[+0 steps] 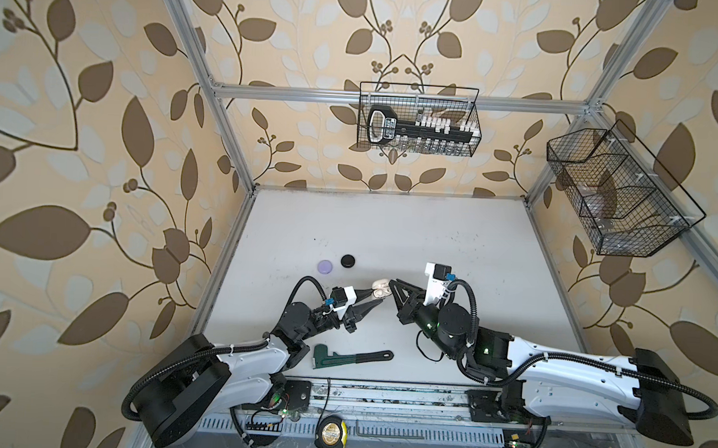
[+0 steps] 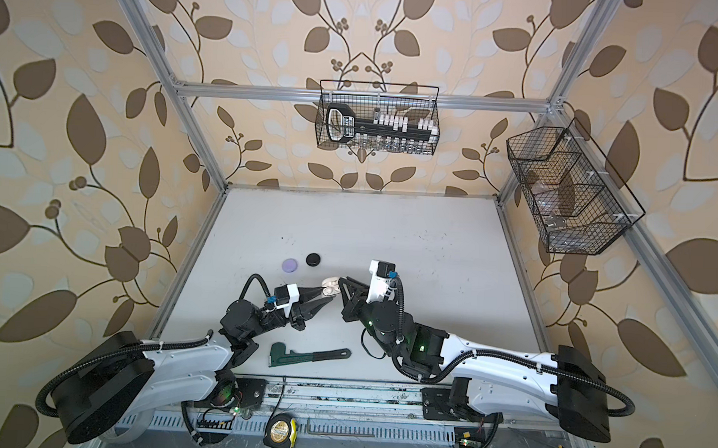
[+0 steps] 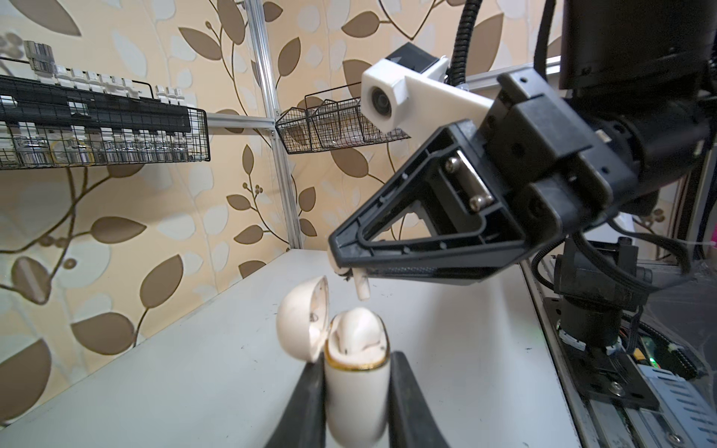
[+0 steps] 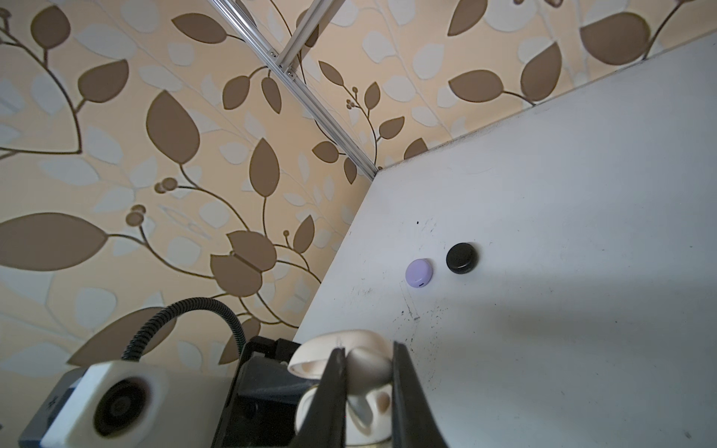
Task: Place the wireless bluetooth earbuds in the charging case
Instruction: 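Carry the earbud to the open cream case held by the left gripper, then lower the white earbud stem-first toward the case's empty slot with the right gripper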
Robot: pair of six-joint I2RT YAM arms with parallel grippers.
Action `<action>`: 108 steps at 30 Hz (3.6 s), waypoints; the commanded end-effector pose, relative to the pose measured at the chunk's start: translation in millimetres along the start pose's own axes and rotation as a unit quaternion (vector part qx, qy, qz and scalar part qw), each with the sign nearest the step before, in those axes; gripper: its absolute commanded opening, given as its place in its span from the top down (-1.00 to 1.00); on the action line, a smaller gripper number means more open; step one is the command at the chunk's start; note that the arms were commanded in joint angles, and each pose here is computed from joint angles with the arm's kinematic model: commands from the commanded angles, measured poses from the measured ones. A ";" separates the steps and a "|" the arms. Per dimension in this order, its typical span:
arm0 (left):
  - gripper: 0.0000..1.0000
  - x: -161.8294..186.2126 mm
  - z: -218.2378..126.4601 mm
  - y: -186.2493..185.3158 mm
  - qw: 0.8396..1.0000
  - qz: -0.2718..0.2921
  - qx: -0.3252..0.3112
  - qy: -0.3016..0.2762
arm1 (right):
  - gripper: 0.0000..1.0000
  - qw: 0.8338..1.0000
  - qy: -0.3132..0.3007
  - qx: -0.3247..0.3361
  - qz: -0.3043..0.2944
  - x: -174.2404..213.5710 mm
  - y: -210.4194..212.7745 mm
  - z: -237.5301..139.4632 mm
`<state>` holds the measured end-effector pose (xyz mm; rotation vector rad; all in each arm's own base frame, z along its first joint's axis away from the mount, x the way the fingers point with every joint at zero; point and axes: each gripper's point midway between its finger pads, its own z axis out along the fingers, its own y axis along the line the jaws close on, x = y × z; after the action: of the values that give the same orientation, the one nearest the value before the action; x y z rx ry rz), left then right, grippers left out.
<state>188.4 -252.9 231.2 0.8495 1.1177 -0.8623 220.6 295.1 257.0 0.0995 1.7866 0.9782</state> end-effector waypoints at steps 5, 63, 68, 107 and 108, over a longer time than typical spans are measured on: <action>1.00 -30.7 1.1 -3.4 0.998 0.028 0.010 -0.054 | 0.74 1.000 -0.004 0.014 0.006 8.0 -11.0 0.8; 1.00 -39.2 -2.7 -6.9 0.997 0.026 0.014 -0.067 | 0.61 0.998 -0.025 0.038 -0.046 18.1 -13.7 8.9; 1.00 -38.2 -2.8 -6.5 0.997 0.027 0.012 -0.065 | 0.43 0.998 -0.027 0.030 -0.047 14.4 -7.9 6.8; 1.00 -39.2 -2.7 -7.9 0.997 0.029 0.016 -0.067 | 0.44 0.999 0.028 0.022 -0.035 0.7 -17.7 8.1; 1.00 -38.9 -2.7 -8.0 0.997 0.028 0.016 -0.066 | 0.43 0.999 0.026 0.020 -0.036 -0.8 -16.1 7.7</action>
<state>184.6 -250.7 240.5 0.8397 1.0882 -0.8684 233.3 282.1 223.9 0.0383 1.8930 0.8603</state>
